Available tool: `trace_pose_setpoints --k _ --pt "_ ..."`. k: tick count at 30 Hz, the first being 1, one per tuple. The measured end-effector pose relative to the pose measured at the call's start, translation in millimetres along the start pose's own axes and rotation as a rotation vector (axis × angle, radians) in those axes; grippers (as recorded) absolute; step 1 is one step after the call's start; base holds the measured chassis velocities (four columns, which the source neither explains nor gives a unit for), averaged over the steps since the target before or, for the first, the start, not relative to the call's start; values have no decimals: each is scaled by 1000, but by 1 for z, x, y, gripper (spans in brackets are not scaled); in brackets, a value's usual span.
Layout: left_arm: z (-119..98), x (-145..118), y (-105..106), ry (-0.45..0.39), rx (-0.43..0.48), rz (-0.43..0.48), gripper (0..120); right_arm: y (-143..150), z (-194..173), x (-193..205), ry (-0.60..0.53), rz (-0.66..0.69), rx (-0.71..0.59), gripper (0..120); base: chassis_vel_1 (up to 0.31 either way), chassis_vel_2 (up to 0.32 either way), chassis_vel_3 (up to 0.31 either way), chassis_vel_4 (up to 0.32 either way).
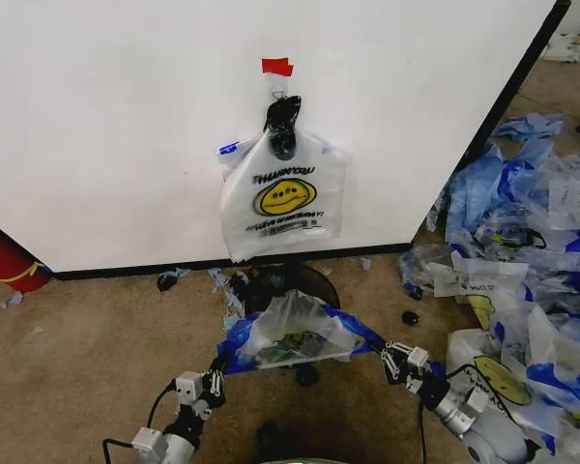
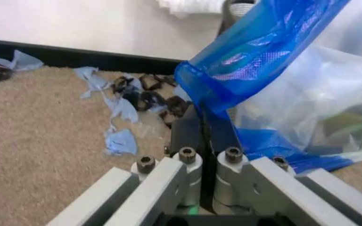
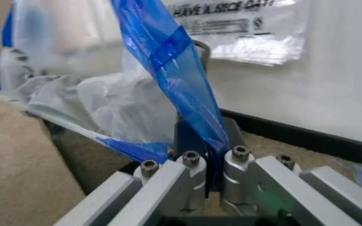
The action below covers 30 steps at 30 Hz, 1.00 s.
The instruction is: Pick up the garbage bag from the wall and place it over the trash bin.
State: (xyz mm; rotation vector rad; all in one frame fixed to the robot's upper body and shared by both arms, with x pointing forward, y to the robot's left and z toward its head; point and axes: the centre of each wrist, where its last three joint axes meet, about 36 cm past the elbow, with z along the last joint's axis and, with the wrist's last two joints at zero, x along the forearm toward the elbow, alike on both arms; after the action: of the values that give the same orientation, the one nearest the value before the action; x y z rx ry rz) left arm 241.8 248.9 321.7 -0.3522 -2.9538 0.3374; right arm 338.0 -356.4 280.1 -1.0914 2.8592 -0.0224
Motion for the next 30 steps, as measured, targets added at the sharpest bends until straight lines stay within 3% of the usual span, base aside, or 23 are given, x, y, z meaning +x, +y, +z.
trace_pose_setpoints --k 30 --pt "20 -37 13 8 -3 -24 0 -24 5 -27 15 8 -32 0 0 0 0 0"
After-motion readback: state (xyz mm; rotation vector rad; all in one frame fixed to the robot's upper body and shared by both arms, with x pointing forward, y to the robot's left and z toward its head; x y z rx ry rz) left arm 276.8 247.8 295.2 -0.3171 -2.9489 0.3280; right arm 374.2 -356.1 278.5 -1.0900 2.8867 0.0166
